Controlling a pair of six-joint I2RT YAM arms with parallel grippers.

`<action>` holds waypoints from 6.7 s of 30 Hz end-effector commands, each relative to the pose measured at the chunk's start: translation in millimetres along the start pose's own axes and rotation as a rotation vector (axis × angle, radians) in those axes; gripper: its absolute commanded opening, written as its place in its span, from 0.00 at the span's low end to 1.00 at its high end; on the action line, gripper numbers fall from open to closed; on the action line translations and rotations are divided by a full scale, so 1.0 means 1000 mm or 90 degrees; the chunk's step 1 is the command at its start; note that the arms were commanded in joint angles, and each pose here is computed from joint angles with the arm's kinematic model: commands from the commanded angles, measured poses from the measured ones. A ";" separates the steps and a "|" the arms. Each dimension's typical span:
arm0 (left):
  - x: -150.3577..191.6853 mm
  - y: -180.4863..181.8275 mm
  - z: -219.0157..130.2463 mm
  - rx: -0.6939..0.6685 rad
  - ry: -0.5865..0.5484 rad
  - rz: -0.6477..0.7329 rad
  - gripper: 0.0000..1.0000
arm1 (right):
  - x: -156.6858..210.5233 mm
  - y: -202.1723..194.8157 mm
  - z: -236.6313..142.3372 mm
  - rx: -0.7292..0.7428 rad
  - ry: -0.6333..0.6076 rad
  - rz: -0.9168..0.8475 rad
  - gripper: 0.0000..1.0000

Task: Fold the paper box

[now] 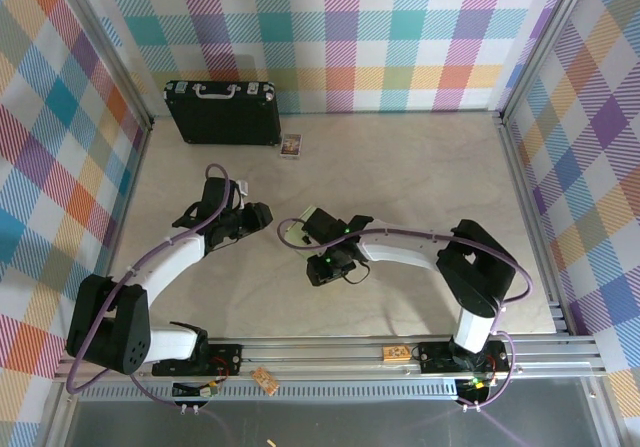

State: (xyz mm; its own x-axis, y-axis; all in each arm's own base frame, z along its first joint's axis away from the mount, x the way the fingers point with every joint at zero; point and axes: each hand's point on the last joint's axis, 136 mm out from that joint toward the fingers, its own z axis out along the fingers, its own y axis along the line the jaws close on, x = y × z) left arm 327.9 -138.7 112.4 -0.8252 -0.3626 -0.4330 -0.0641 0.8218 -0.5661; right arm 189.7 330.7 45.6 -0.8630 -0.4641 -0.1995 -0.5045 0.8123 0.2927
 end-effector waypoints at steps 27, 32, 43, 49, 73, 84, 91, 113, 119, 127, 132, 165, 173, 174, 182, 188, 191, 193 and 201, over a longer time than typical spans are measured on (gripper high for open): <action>-0.047 -0.045 0.060 0.046 0.040 0.086 0.41 | -0.026 -0.113 -0.031 0.017 -0.081 0.174 0.26; -0.063 -0.052 0.089 0.037 0.059 0.101 0.42 | -0.037 -0.119 -0.025 0.027 -0.080 0.179 0.22; 0.010 -0.036 0.106 0.036 0.159 0.069 0.42 | -0.086 -0.142 -0.016 0.001 -0.101 0.180 0.19; 0.034 -0.031 0.068 0.054 0.146 0.045 0.44 | -0.101 -0.139 -0.028 -0.015 -0.115 0.177 0.23; 0.085 -0.037 0.068 0.094 0.180 0.039 0.44 | -0.028 -0.079 -0.013 -0.216 -0.090 0.323 0.17; 0.111 -0.029 0.068 0.084 0.189 0.038 0.41 | -0.013 -0.085 -0.003 -0.211 -0.083 0.343 0.15; 0.118 -0.031 0.060 0.090 0.184 0.031 0.40 | -0.011 -0.077 -0.004 -0.249 -0.086 0.358 0.14; 0.153 -0.040 0.061 0.150 0.188 -0.026 0.37 | -0.056 -0.032 -0.014 -0.414 -0.136 0.412 0.09; 0.157 -0.050 0.060 0.164 0.200 -0.022 0.37 | -0.073 -0.018 -0.030 -0.465 -0.145 0.411 0.09; 0.169 -0.065 0.059 0.188 0.217 -0.017 0.37 | -0.089 -0.006 -0.056 -0.501 -0.164 0.398 0.10; 0.180 -0.073 0.063 0.197 0.232 -0.007 0.37 | -0.092 -0.004 -0.052 -0.508 -0.155 0.396 0.10; 0.067 -0.017 0.031 0.048 0.102 -0.002 0.54 | -0.066 -0.121 -0.049 -0.232 -0.153 0.326 0.13; 0.042 -0.029 0.061 0.069 0.115 -0.027 0.50 | -0.100 -0.134 -0.034 -0.179 -0.139 0.300 0.13; 0.041 -0.029 0.064 0.068 0.118 -0.027 0.50 | -0.104 -0.135 -0.031 -0.176 -0.136 0.293 0.13; 0.045 -0.027 0.081 0.059 0.156 -0.028 0.45 | -0.125 -0.134 -0.008 -0.207 -0.105 0.283 0.13; 0.045 -0.024 0.087 0.048 0.162 -0.024 0.43 | -0.131 -0.128 -0.001 -0.242 -0.098 0.273 0.13; 0.042 -0.026 0.090 0.046 0.164 -0.020 0.42 | -0.134 -0.126 0.004 -0.255 -0.091 0.271 0.12; 0.038 -0.031 0.092 0.055 0.164 -0.019 0.42 | -0.135 -0.122 0.006 -0.267 -0.087 0.269 0.12; 0.039 -0.044 0.101 0.095 0.181 0.000 0.40 | -0.141 -0.097 0.009 -0.321 -0.065 0.221 0.12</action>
State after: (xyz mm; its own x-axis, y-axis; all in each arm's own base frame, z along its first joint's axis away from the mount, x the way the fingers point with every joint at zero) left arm 356.1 -224.3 50.3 -0.9375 -0.2489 -0.2432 -0.0323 0.7580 -0.6514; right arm 372.2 297.5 27.1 -0.9943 -0.0563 -0.0902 -0.1038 0.6980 0.7085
